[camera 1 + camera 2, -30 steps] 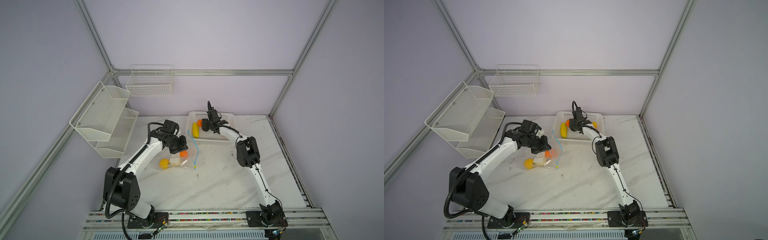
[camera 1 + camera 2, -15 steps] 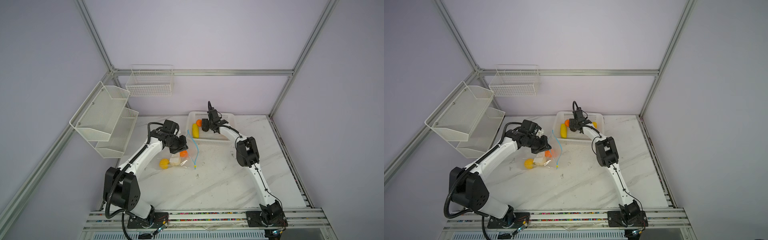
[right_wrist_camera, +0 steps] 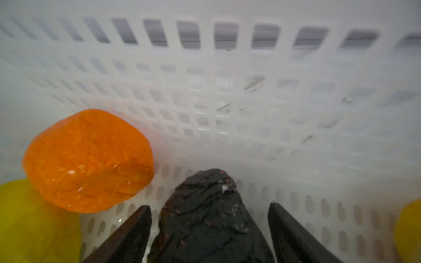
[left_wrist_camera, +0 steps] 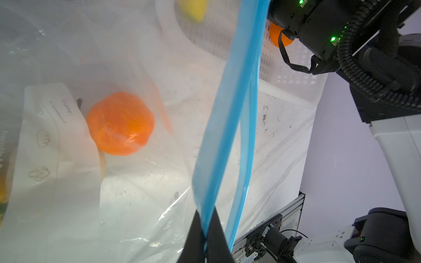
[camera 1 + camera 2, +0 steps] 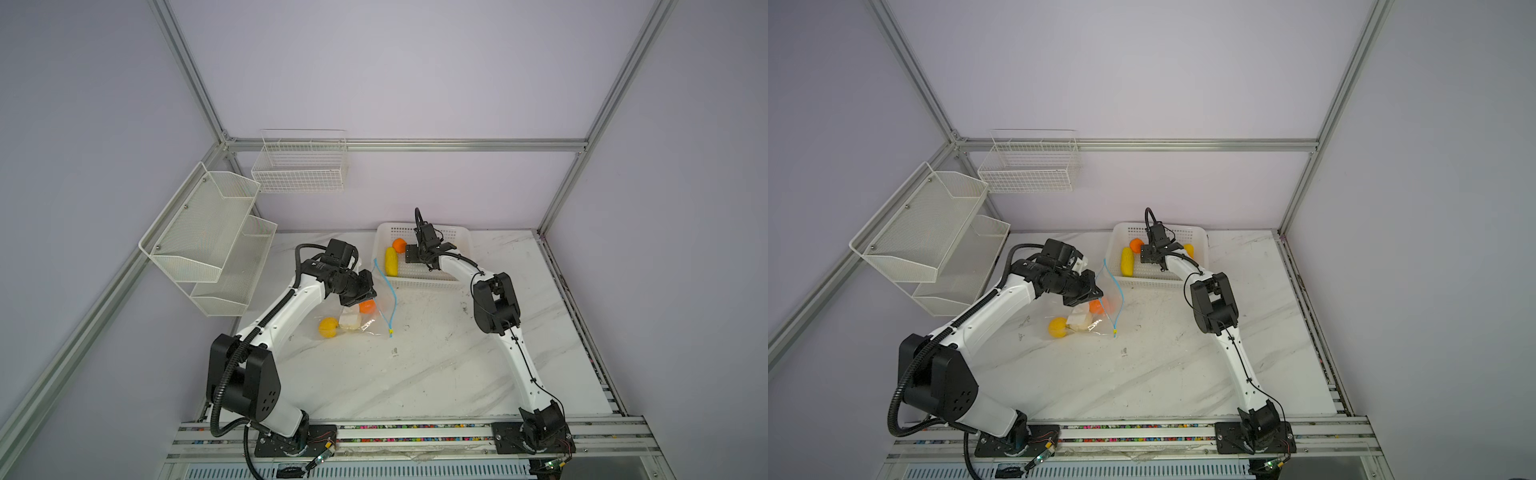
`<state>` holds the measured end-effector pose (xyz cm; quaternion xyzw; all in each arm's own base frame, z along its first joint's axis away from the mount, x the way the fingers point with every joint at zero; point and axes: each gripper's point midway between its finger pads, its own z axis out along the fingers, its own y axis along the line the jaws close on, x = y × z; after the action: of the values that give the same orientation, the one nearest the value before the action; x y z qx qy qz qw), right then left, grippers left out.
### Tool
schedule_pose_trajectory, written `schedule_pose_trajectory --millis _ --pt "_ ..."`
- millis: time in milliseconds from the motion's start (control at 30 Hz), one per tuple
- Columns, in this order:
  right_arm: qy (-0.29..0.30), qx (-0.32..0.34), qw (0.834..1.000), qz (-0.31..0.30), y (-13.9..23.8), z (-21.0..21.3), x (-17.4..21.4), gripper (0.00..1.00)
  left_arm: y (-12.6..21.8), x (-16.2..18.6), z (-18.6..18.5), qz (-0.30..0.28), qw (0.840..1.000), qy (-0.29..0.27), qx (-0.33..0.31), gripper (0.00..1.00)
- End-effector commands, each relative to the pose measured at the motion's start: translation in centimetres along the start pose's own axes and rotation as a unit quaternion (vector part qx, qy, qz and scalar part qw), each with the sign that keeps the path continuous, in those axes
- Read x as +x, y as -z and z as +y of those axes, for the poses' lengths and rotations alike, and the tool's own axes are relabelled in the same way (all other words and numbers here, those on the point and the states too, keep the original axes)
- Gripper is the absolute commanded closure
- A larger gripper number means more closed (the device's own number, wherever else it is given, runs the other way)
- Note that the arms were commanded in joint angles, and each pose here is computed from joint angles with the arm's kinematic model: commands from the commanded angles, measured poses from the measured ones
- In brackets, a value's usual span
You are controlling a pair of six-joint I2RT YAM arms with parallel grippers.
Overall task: Place the food in the zip-top bag and seal the zipper
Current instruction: 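Lower the right gripper onto the dark avocado and grasp it, then carry the dark avocado with the right gripper to the bag mouth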
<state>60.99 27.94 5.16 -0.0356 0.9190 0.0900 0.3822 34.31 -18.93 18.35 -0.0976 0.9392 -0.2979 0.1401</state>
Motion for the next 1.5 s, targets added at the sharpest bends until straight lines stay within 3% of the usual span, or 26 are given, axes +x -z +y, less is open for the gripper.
schedule_pose_trajectory --millis 0,600,867,1467 --pt "-0.001 -0.004 1.0 -0.026 1.4 0.3 -2.3 0.2 1.5 -0.6 -1.2 -0.026 0.999 -0.014 0.022 1.0" --pt "0.0 -0.006 1.0 -0.027 -0.3 0.1 -2.0 0.28 0.9 -0.8 -1.2 -0.017 1.0 -0.011 0.022 1.0" --pt "-0.004 -0.016 1.0 -0.026 -0.2 0.4 -2.0 0.37 1.0 -1.0 -1.2 -0.022 1.0 -0.014 0.018 1.0" --pt "-0.003 -0.053 0.997 -0.063 7.2 1.1 -4.9 0.4 0.6 -1.0 -1.4 -0.011 0.999 -0.021 0.025 1.0"
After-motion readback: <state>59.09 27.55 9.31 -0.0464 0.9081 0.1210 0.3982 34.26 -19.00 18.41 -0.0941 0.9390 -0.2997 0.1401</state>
